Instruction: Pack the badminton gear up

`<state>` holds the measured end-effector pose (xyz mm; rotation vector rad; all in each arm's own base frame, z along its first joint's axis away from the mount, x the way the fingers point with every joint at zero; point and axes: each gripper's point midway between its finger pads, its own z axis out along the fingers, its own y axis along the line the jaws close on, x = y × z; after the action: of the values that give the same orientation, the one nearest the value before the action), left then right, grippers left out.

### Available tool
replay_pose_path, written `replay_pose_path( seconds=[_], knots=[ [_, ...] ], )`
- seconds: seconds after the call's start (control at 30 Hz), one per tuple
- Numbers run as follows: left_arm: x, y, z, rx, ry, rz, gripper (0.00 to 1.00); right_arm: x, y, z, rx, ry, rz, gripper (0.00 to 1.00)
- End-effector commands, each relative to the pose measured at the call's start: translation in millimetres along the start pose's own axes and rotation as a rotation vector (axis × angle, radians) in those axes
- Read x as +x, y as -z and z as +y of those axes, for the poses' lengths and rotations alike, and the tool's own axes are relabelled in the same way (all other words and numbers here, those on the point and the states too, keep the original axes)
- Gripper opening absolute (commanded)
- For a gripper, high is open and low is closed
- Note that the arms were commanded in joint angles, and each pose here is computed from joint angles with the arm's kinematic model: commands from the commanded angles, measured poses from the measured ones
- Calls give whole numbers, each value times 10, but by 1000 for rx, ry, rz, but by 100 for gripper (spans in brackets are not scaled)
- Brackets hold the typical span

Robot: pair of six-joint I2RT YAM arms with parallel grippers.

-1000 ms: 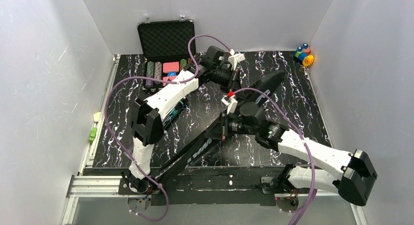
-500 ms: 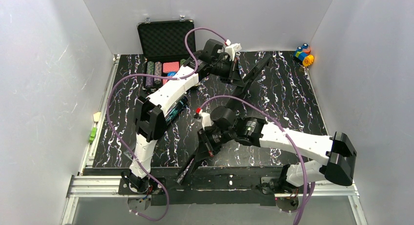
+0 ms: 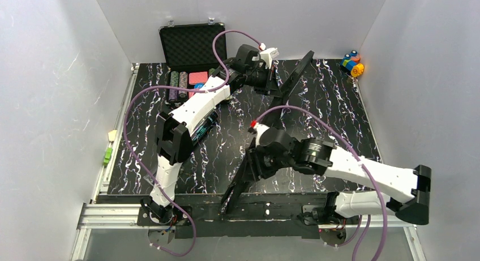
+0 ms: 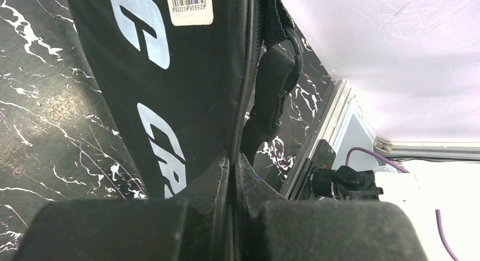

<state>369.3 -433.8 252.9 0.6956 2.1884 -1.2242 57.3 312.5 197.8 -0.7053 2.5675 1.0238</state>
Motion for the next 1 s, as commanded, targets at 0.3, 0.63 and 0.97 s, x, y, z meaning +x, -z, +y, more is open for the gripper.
replay_pose_path(
  seconds=[0.3, 0.63, 0.97],
  knots=[
    [-292, 420, -395, 35, -70, -119, 0, -930, 253, -945, 714, -166, -422, 65],
    [-297, 474, -428, 33, -76, -128, 0, -1144, 21, -1213, 867, -169, -445, 64],
    [-297, 590, -424, 13, -81, -139, 0, -941, 144, -1363, 810, -206, -489, 12]
  ],
)
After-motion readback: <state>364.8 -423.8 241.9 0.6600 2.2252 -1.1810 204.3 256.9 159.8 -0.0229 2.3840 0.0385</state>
